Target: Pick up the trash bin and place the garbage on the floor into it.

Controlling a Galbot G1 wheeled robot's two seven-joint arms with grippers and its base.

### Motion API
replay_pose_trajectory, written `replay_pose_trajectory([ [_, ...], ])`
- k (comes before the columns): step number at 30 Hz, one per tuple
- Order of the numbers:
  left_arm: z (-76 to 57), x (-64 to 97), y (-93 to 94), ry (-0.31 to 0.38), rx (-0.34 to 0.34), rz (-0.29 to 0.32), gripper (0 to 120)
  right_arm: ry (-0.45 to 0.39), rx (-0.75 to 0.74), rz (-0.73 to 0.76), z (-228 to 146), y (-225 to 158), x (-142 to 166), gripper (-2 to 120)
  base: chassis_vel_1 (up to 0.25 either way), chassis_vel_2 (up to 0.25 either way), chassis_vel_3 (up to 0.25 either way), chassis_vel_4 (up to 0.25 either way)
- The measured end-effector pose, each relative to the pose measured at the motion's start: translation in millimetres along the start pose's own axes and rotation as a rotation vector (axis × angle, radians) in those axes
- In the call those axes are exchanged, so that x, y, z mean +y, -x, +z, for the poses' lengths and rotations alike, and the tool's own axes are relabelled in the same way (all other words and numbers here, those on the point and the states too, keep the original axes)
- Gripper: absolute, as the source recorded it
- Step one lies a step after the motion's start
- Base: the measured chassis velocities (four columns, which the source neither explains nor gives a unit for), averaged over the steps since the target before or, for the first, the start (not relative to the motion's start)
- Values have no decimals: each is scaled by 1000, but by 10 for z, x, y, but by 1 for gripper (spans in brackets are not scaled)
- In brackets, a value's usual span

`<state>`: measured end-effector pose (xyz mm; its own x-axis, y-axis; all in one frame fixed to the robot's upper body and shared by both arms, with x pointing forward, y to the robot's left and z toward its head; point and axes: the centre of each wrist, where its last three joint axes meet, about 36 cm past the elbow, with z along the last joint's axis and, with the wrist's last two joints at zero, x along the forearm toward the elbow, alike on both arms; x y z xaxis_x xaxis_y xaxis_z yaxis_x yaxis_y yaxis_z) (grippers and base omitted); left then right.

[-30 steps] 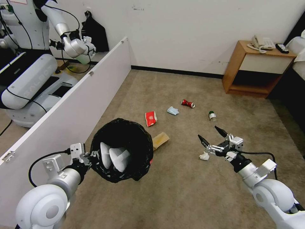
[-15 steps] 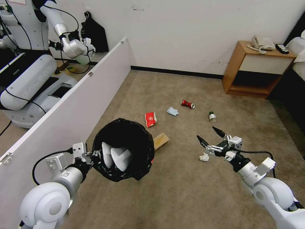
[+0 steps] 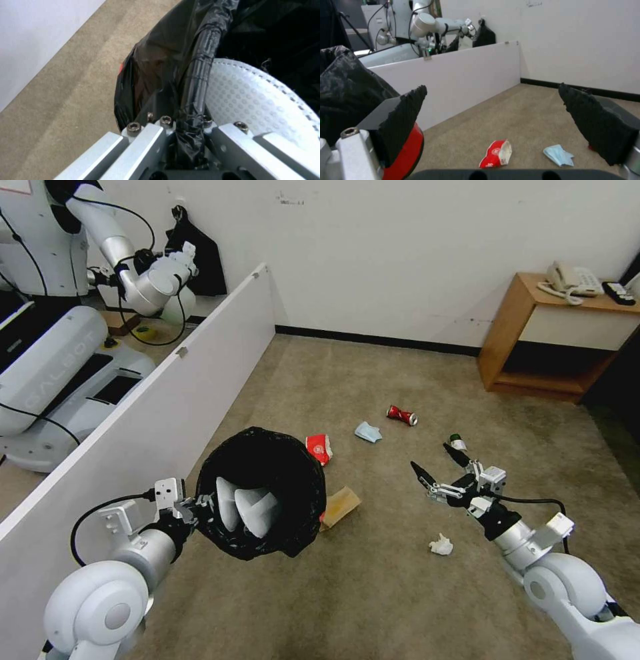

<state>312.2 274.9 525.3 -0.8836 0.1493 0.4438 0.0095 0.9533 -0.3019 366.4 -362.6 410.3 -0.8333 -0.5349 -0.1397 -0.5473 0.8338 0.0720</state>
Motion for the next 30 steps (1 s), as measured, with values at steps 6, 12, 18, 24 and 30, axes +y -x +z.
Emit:
replay_pose_trajectory([
  [6,-12,-6,-7,1,-2,6,0,-2,-4,2,-14,-3,-14,100,26,-23,-21,10],
  [12,-34,-5,-20,4,-9,5,0,-7,-8,1,-39,-22,-28,100,0,0,0,0],
  [18,-40,-1,-37,7,-11,2,0,-6,8,-8,-75,-25,-45,100,0,0,0,0],
  [24,-38,-1,-50,8,-11,0,0,2,-2,-22,-89,-12,-78,100,0,0,0,0],
  [30,-35,-9,-60,9,-12,0,0,13,-18,-30,-76,-16,-78,100,-11,6,7,-8],
])
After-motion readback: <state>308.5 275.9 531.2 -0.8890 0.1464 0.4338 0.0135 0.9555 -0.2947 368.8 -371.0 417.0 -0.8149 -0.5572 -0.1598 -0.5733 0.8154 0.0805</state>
